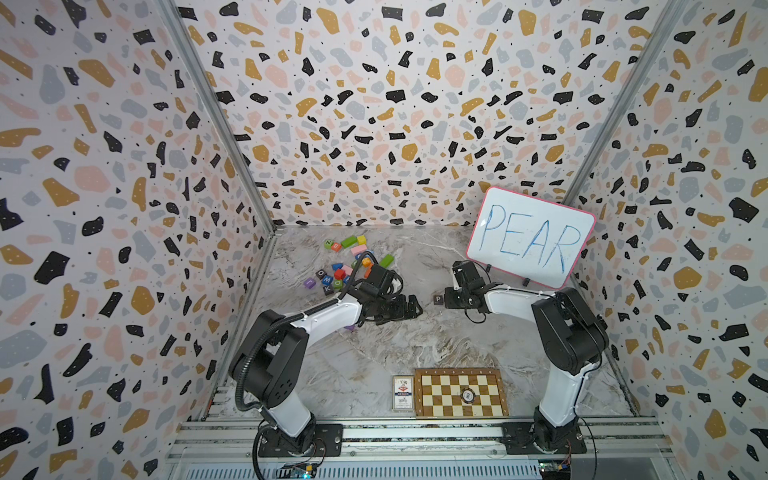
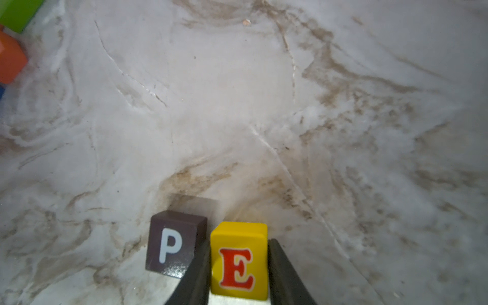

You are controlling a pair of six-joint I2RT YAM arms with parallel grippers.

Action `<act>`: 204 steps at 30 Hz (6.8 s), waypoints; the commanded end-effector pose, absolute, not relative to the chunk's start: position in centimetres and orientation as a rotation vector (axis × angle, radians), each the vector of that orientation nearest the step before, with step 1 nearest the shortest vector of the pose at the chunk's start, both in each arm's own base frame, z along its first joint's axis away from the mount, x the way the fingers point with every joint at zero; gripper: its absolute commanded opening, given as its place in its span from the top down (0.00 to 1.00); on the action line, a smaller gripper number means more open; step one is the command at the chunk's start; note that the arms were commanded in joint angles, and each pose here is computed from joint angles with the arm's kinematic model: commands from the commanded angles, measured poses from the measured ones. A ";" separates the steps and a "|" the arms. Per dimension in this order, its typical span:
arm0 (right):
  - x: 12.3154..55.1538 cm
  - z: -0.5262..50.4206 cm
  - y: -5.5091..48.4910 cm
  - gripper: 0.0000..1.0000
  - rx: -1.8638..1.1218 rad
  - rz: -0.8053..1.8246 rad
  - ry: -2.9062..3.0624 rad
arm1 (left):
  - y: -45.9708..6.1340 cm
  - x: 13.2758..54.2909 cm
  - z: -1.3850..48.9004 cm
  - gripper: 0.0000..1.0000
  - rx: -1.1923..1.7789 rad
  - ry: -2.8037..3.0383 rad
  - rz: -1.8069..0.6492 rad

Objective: Spell the uppercase word “pear” with letter blocks
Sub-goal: Place the letter block at the center of the board, then pick up the letter block from the center of the board.

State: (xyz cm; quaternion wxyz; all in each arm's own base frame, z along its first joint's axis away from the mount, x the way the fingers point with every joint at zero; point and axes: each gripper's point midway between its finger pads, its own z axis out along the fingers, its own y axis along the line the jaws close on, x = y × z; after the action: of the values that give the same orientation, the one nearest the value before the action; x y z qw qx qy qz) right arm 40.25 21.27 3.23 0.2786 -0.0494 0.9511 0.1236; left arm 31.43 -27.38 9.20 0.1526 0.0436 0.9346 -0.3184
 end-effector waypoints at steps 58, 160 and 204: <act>40.5 7.9 21.7 0.57 -0.038 0.262 2.505 | -27.5 31.3 11.2 0.01 0.121 2.607 -0.977; 36.0 11.4 29.8 0.00 -0.688 0.558 2.203 | -10.2 40.8 3.3 0.51 -0.475 3.002 0.071; 35.8 12.7 29.1 0.00 -0.640 0.563 2.194 | -10.8 40.7 3.7 0.70 -0.465 2.991 0.031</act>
State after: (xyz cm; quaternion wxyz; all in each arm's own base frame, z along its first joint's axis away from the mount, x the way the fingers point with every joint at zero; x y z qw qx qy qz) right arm 35.87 29.41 10.59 0.3658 -0.2614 0.8671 0.2144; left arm 40.66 -10.31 2.02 0.0432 -0.1565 0.9865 0.0191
